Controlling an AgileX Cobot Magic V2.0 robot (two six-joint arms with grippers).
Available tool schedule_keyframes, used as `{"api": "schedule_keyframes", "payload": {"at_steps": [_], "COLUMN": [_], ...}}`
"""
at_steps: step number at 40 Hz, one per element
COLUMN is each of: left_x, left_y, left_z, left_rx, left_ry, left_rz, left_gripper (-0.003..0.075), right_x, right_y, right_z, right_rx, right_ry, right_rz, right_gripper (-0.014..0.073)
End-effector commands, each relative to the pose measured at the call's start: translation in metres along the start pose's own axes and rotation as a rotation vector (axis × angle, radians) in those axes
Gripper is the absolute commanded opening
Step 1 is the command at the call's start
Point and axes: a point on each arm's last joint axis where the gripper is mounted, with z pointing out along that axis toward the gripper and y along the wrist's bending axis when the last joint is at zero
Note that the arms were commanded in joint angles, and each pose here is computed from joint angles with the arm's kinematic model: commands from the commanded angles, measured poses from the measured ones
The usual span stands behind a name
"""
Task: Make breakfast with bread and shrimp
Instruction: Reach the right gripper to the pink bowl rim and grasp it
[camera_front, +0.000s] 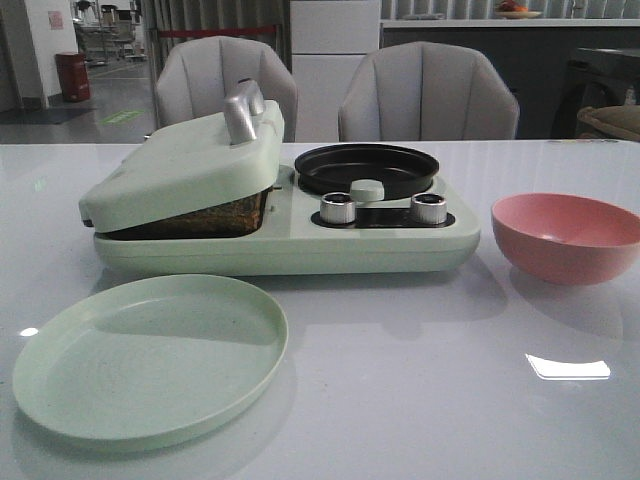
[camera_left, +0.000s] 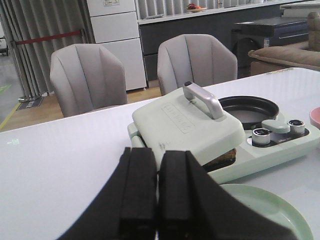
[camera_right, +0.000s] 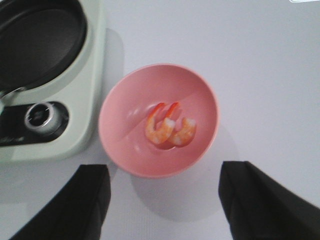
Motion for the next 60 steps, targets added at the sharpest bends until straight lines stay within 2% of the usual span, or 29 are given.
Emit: {"api": "schedule_keyframes", "payload": {"at_steps": [1, 7, 12, 29, 31, 35, 39, 41, 48, 60], "left_x": [-0.015, -0.015, -0.015, -0.015, -0.015, -0.015, -0.015, -0.015, -0.015, -0.015], "left_y": [0.003, 0.003, 0.003, 0.003, 0.003, 0.003, 0.003, 0.003, 0.003, 0.003], "left_z": [-0.002, -0.002, -0.002, -0.002, -0.002, -0.002, -0.002, -0.002, -0.002, -0.002], "left_rx": [-0.024, -0.024, -0.024, -0.024, -0.024, -0.024, -0.024, -0.024, -0.024, -0.024], "left_ry": [-0.097, -0.097, -0.097, -0.097, -0.097, -0.097, -0.097, -0.097, -0.097, -0.097], "left_rz": [-0.023, -0.023, -0.023, -0.023, -0.023, -0.023, -0.023, -0.023, -0.023, -0.023], "left_gripper": [0.0111, 0.0111, 0.0111, 0.0111, 0.0111, 0.0111, 0.0111, 0.0111, 0.0111, 0.0111], "right_x": [-0.032, -0.049, -0.056, -0.048, -0.046, -0.042, -0.038, -0.038, -0.053, -0.112], "right_y": [-0.007, -0.015, -0.019, -0.031, -0.032, -0.034, -0.035, -0.035, -0.031, -0.01], "right_z": [0.013, 0.052, 0.086, 0.155, 0.159, 0.167, 0.171, 0.17, 0.159, 0.104], "right_rx": [0.018, 0.039, 0.044, 0.063, 0.064, 0.068, 0.069, 0.068, 0.058, 0.007], "right_ry": [-0.053, 0.025, 0.087, 0.178, 0.183, 0.196, 0.214, 0.217, 0.185, -0.023], "right_rz": [0.032, 0.048, 0.0, -0.001, 0.0, 0.002, 0.005, 0.005, -0.01, -0.014], "right_gripper": [0.0559, 0.0559, 0.0559, 0.0556, 0.0531, 0.0384, 0.019, 0.013, 0.0139, 0.0139]}}
